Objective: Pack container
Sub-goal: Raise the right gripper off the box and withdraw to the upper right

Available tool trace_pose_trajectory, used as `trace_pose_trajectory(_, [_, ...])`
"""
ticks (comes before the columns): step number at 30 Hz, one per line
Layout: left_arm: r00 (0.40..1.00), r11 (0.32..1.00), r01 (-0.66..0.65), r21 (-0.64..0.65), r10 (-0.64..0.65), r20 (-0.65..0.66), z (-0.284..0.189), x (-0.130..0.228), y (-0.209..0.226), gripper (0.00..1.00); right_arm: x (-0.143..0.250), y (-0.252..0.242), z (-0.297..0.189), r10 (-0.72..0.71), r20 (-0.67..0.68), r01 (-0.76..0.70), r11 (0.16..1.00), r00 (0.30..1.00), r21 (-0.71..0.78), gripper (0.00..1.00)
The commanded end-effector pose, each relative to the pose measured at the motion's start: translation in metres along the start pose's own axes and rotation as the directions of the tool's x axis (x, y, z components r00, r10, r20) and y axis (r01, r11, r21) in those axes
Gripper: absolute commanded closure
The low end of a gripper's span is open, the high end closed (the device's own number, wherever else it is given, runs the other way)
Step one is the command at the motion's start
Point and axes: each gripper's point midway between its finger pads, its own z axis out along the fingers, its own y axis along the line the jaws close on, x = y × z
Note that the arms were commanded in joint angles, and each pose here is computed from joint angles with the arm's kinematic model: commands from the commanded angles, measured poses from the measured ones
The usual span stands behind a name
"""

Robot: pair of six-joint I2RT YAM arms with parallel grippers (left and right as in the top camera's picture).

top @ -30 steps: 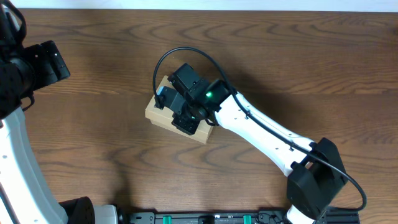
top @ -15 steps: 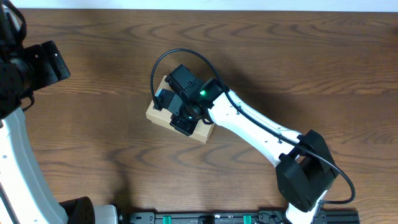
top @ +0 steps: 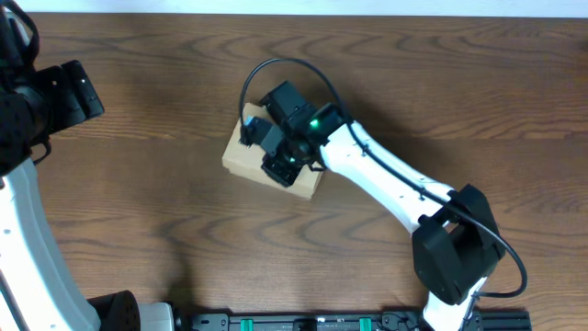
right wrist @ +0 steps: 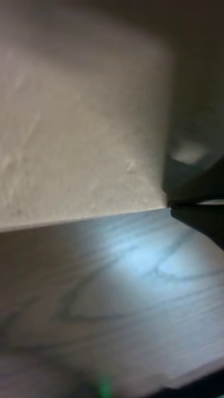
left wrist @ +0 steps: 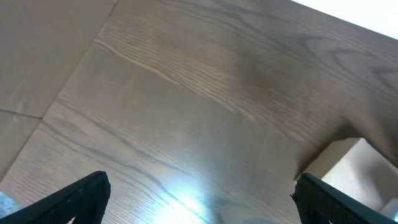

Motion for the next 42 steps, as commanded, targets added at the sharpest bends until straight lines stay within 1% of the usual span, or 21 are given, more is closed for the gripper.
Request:
trace_pose_trajectory(1, [1.000, 0.998, -0.005, 0.063, 0.005, 0.001, -0.001, -0.002, -0.012, 0.05, -0.013, -0.036, -0.030, 0.056, 0.064, -0.063, 0.992, 0.996, 0.106, 0.68])
trace_pose_trajectory(2, [1.000, 0.997, -0.005, 0.083, 0.005, 0.004, -0.001, -0.003, -0.015, 0.05, -0.019, -0.041, -0.041, 0.058, 0.093, -0.069, 0.990, 0.994, 0.124, 0.52])
trace_pose_trajectory(3, [1.000, 0.994, -0.008, 0.105, 0.007, 0.009, -0.001, -0.004, -0.019, 0.05, -0.025, -0.046, -0.053, 0.058, 0.124, -0.076, 0.987, 0.991, 0.144, 0.47])
trace_pose_trajectory(4, [1.000, 0.992, -0.017, 0.127, 0.015, 0.015, -0.002, -0.005, -0.023, 0.05, -0.033, -0.054, -0.069, 0.059, 0.163, -0.087, 0.981, 0.985, 0.173, 0.46])
trace_pose_trajectory(6, [0.998, 0.985, -0.060, 0.164, 0.055, 0.034, -0.003, -0.009, -0.030, 0.05, -0.046, -0.071, -0.102, 0.070, 0.239, -0.129, 0.962, 0.969, 0.239, 0.38])
trace_pose_trajectory(7, [0.997, 0.983, -0.076, 0.167, 0.069, 0.046, -0.003, -0.011, -0.031, 0.05, -0.052, -0.079, -0.119, 0.065, 0.276, -0.142, 0.952, 0.959, 0.271, 0.33])
trace_pose_trajectory(9, [0.993, 0.980, -0.107, 0.165, 0.098, 0.065, -0.003, -0.014, -0.031, 0.05, -0.060, -0.096, -0.150, 0.055, 0.337, -0.177, 0.922, 0.940, 0.343, 0.30])
trace_pose_trajectory(11, [0.988, 0.976, -0.140, 0.165, 0.127, 0.085, -0.004, -0.018, -0.032, 0.05, -0.063, -0.123, -0.186, 0.053, 0.395, -0.244, 0.858, 0.917, 0.453, 0.23])
trace_pose_trajectory(13, [0.979, 0.967, -0.189, 0.172, 0.173, 0.106, -0.004, -0.021, -0.035, 0.05, -0.061, -0.149, -0.224, 0.060, 0.454, -0.330, 0.771, 0.889, 0.544, 0.14])
trace_pose_trajectory(14, [0.975, 0.962, -0.206, 0.179, 0.187, 0.117, -0.005, -0.022, -0.036, 0.05, -0.059, -0.158, -0.238, 0.059, 0.475, -0.357, 0.742, 0.878, 0.568, 0.12])
trace_pose_trajectory(16, [0.955, 0.931, -0.285, 0.227, 0.254, 0.155, -0.007, -0.025, -0.048, 0.05, -0.051, -0.175, -0.263, 0.064, 0.515, -0.407, 0.700, 0.855, 0.587, 0.08])
trace_pose_trajectory(18, [0.937, 0.899, -0.339, 0.277, 0.295, 0.187, -0.006, -0.028, -0.059, 0.05, -0.040, -0.190, -0.279, 0.081, 0.544, -0.444, 0.684, 0.835, 0.578, 0.06])
trace_pose_trajectory(19, [0.933, 0.894, -0.349, 0.283, 0.304, 0.192, -0.003, -0.028, -0.062, 0.05, -0.036, -0.196, -0.285, 0.088, 0.560, -0.455, 0.691, 0.824, 0.561, 0.05])
trace_pose_trajectory(23, [0.931, 0.890, -0.360, 0.279, 0.324, 0.167, 0.024, -0.027, -0.065, 0.05, -0.008, -0.232, -0.314, 0.122, 0.636, -0.523, 0.696, 0.762, 0.492, 0.03])
trace_pose_trajectory(26, [0.938, 0.898, -0.344, 0.275, 0.316, 0.140, 0.051, -0.026, -0.066, 0.05, 0.025, -0.258, -0.331, 0.182, 0.667, -0.586, 0.673, 0.722, 0.451, 0.03])
trace_pose_trajectory(29, [0.946, 0.906, -0.324, 0.274, 0.307, 0.105, 0.067, -0.019, -0.067, 0.05, 0.057, -0.266, -0.329, 0.267, 0.643, -0.628, 0.646, 0.718, 0.433, 0.04])
trace_pose_trajectory(32, [0.949, 0.907, -0.314, 0.280, 0.306, 0.073, 0.073, -0.009, -0.067, 0.05, 0.082, -0.262, -0.319, 0.339, 0.584, -0.636, 0.641, 0.737, 0.430, 0.12])
trace_pose_trajectory(34, [0.955, 0.912, -0.295, 0.284, 0.290, 0.061, 0.076, -0.003, -0.066, 0.05, 0.097, -0.257, -0.313, 0.396, 0.551, -0.653, 0.633, 0.734, 0.416, 0.19])
trace_pose_trajectory(36, [0.957, 0.911, -0.288, 0.294, 0.283, 0.060, 0.077, 0.006, -0.067, 0.05, 0.110, -0.253, -0.308, 0.443, 0.526, -0.670, 0.627, 0.726, 0.397, 0.28])
trace_pose_trajectory(37, [0.957, 0.903, -0.288, 0.318, 0.283, 0.065, 0.076, 0.014, -0.070, 0.05, 0.116, -0.250, -0.304, 0.464, 0.516, -0.678, 0.629, 0.720, 0.380, 0.31])
trace_pose_trajectory(42, [0.948, 0.866, -0.317, 0.388, 0.301, 0.105, 0.076, 0.053, -0.077, 0.05, 0.152, -0.238, -0.296, 0.508, 0.533, -0.724, 0.592, 0.677, 0.355, 0.32])
